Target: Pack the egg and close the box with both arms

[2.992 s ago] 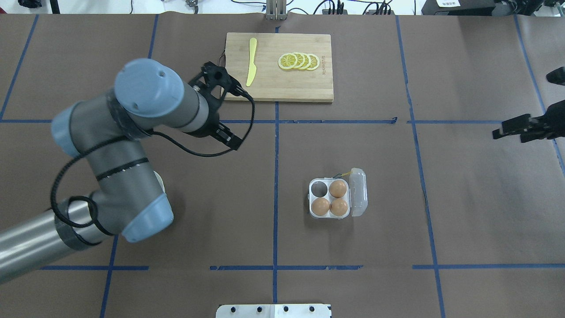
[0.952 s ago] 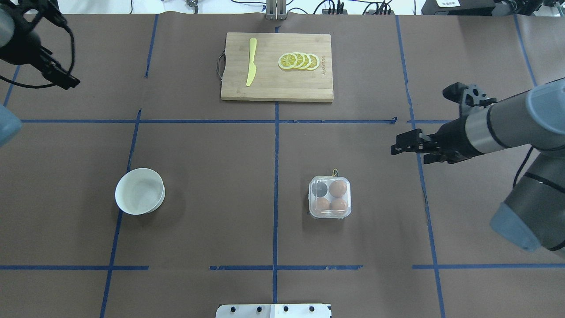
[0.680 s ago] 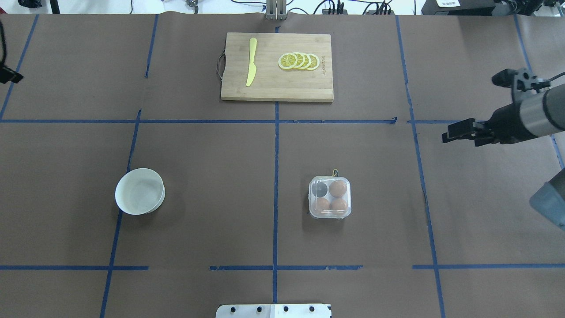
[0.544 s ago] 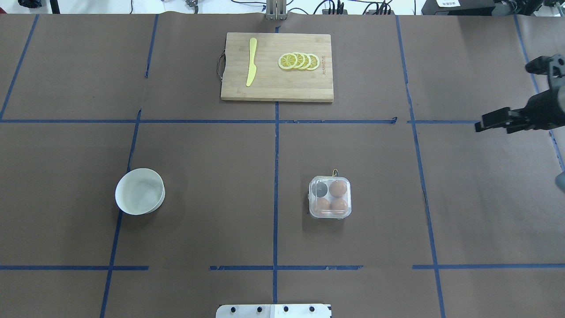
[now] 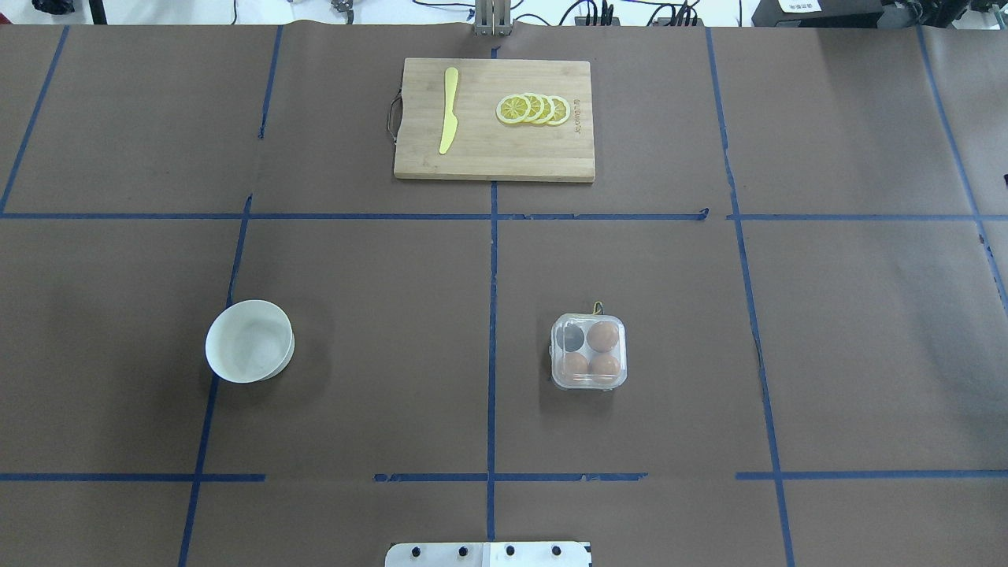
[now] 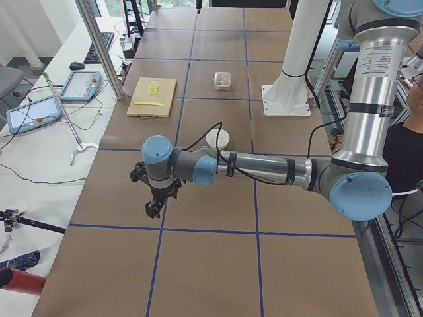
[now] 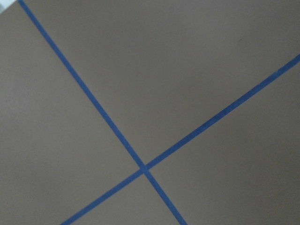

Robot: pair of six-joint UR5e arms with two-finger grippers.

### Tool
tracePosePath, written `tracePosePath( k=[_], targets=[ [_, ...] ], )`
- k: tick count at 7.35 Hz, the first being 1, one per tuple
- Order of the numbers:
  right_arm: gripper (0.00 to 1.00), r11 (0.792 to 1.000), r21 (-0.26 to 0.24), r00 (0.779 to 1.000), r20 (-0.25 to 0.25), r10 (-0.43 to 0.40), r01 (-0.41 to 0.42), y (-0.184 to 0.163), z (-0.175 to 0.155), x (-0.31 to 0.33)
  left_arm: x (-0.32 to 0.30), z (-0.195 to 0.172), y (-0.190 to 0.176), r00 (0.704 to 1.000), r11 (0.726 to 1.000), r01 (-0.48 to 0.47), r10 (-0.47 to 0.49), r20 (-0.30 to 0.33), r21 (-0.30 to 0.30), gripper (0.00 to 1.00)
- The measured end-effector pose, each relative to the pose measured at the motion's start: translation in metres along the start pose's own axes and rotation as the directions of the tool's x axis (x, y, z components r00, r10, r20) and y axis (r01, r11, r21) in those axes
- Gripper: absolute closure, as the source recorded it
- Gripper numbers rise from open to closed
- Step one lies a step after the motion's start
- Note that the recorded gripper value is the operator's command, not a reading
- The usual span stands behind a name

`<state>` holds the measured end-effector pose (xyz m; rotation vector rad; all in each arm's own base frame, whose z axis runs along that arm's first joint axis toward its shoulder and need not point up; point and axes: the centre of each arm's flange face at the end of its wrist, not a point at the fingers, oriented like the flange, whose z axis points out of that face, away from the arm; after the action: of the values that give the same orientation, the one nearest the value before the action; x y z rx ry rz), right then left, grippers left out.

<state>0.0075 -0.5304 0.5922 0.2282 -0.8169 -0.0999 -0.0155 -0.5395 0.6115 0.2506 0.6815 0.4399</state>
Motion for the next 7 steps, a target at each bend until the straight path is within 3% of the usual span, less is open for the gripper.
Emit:
tracePosePath(
  k=[3,7],
  targets=[
    [0.00,0.994,-0.108,0.999,-0.029,-0.028,0.024,0.006,-0.017,0.036,0.011,-0.013,-0.001,0.987,0.986,0.161,-0.161,-0.001,-0.037,0.00],
    [0.00,0.989,-0.150,1.000,-0.002,0.014,-0.014,0.025,-0.006,0.044,0.017,-0.018,0.003,0.974,0.971,0.223,-0.224,-0.008,-0.090,0.00]
  ],
)
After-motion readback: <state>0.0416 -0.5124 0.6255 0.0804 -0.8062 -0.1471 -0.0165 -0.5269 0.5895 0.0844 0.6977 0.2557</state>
